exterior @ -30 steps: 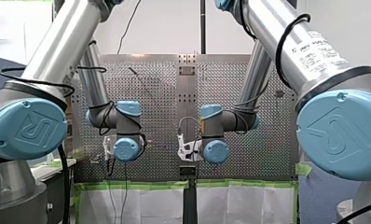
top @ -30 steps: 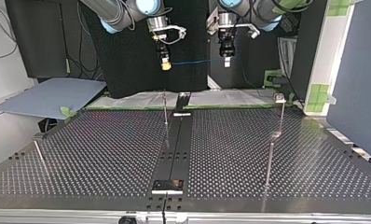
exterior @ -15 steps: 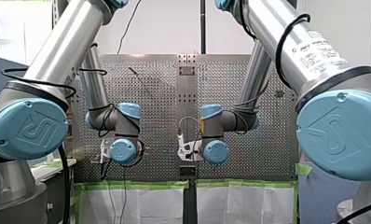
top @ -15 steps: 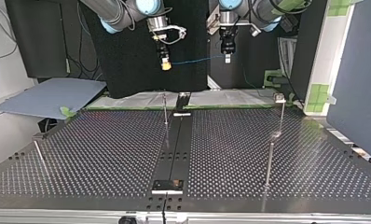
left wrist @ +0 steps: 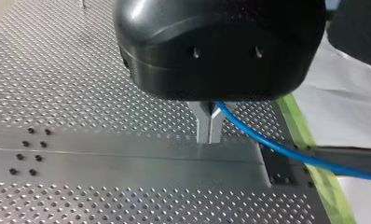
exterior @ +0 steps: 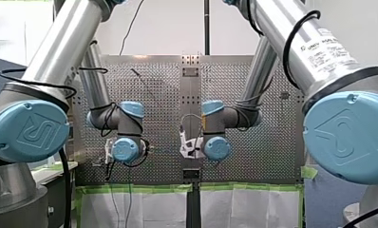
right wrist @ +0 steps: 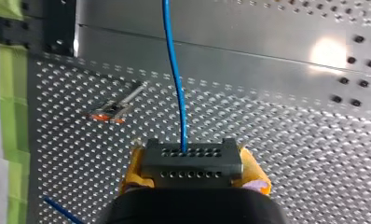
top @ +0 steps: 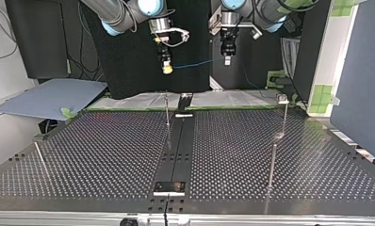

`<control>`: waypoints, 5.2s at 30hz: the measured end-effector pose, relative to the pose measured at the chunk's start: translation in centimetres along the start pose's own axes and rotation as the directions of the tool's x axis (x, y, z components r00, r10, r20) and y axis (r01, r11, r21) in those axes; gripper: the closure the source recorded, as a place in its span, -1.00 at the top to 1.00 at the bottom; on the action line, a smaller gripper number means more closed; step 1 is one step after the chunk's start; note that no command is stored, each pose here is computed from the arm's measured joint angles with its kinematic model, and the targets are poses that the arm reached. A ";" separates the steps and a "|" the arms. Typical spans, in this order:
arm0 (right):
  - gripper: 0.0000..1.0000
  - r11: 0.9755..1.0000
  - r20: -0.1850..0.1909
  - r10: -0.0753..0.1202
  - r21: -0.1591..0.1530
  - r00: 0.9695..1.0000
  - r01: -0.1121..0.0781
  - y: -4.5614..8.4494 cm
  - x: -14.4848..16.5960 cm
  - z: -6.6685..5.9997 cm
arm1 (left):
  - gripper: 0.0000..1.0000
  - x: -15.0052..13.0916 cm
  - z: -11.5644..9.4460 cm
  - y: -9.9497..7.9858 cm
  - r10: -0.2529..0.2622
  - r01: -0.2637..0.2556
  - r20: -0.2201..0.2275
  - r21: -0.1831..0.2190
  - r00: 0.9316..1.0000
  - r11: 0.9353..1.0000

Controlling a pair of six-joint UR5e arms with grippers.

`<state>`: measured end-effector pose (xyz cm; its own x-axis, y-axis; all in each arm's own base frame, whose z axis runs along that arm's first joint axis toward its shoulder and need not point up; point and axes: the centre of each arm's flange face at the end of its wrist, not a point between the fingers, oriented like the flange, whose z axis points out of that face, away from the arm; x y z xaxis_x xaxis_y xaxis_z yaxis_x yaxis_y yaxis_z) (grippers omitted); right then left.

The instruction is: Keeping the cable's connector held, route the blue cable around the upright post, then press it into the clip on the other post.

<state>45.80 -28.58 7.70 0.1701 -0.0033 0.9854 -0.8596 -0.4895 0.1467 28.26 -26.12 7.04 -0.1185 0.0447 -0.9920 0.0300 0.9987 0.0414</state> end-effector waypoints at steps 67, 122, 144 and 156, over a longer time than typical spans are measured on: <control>-1.00 0.945 -0.354 0.276 0.270 0.894 -0.185 1.5 35.8 7.9 | -1.00 -41.4 5.4 8.2 -0.317 0.410 0.481 -0.101 0.818 0.906; -1.00 0.947 -0.343 0.271 0.262 0.900 -0.185 0.0 34.7 20.8 | -1.00 -36.7 23.8 22.4 -0.349 0.385 0.378 -0.019 0.858 0.923; -1.00 0.957 -0.214 0.221 0.233 0.951 -0.170 -1.3 26.7 22.1 | -0.79 -32.8 25.9 19.5 -0.473 0.465 0.269 0.097 0.839 0.880; -1.00 0.958 -0.151 0.206 0.231 0.967 -0.168 -2.1 23.1 21.2 | 1.00 -32.0 25.3 18.7 -0.518 0.516 0.207 0.072 0.830 0.854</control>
<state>61.78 -46.11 28.30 -0.0859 0.0276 0.9959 -0.7410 -0.6700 -0.0453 57.74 -9.46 36.49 0.0913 -0.4858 -0.8693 0.0360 0.8740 -0.4846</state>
